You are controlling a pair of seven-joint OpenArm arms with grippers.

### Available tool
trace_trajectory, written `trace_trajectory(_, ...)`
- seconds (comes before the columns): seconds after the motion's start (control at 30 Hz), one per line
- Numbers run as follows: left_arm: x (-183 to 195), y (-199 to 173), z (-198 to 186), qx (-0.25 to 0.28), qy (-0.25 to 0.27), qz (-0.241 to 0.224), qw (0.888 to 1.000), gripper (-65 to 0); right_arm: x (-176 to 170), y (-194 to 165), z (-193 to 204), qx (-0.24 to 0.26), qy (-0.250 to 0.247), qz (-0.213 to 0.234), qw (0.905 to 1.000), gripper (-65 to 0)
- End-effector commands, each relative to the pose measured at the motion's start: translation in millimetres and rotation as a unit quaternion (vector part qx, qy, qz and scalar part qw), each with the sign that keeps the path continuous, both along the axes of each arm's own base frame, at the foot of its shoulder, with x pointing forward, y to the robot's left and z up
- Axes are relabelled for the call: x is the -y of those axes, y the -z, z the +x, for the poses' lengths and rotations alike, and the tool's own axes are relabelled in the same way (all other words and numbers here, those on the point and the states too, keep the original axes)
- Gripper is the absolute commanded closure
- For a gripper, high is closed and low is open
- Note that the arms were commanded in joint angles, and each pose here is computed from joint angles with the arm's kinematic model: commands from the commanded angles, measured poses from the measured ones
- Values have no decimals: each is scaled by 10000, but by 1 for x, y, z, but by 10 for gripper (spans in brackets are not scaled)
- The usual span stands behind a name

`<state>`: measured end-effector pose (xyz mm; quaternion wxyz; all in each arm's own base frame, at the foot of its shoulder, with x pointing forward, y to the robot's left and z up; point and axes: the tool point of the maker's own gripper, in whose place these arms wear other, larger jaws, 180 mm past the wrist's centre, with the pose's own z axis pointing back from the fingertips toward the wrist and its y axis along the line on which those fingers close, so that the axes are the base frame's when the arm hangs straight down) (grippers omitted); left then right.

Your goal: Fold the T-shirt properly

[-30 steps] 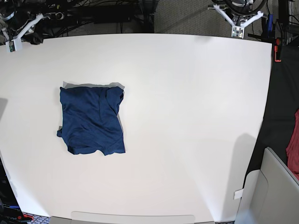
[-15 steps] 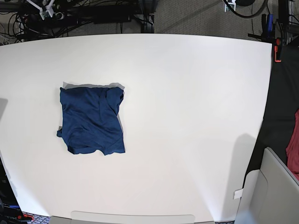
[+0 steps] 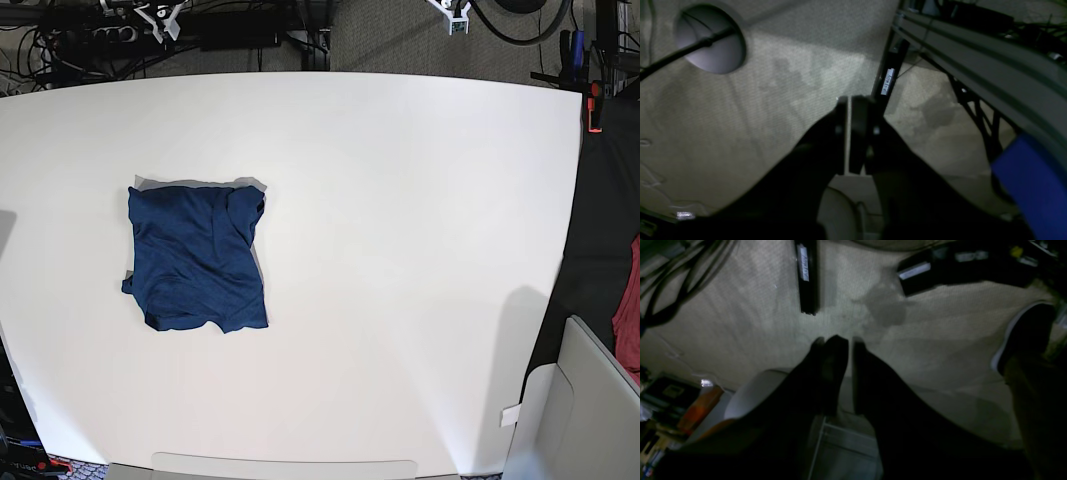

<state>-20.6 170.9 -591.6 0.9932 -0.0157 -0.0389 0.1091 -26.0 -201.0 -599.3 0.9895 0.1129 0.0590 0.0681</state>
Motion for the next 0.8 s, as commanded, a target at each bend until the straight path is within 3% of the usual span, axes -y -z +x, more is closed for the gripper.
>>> trace_trajectory(0.0,1,4,0,-36,-38,-32,10000,0,4,1,7,145,17,5,9999,-61)
trace_trajectory(0.33,26,36,11,-128,-242,-342,9990,0,-45,31,32,592,78,569,9966,-62)
trace_trajectory(0.53,54,56,10,48,-483,-541,9974,0,-66,50,56,1011,417,49,9940,-63)
trace_trajectory(0.77,77,61,10,151,-637,-679,9955,0,-86,56,73,1150,649,-569,9896,-64)
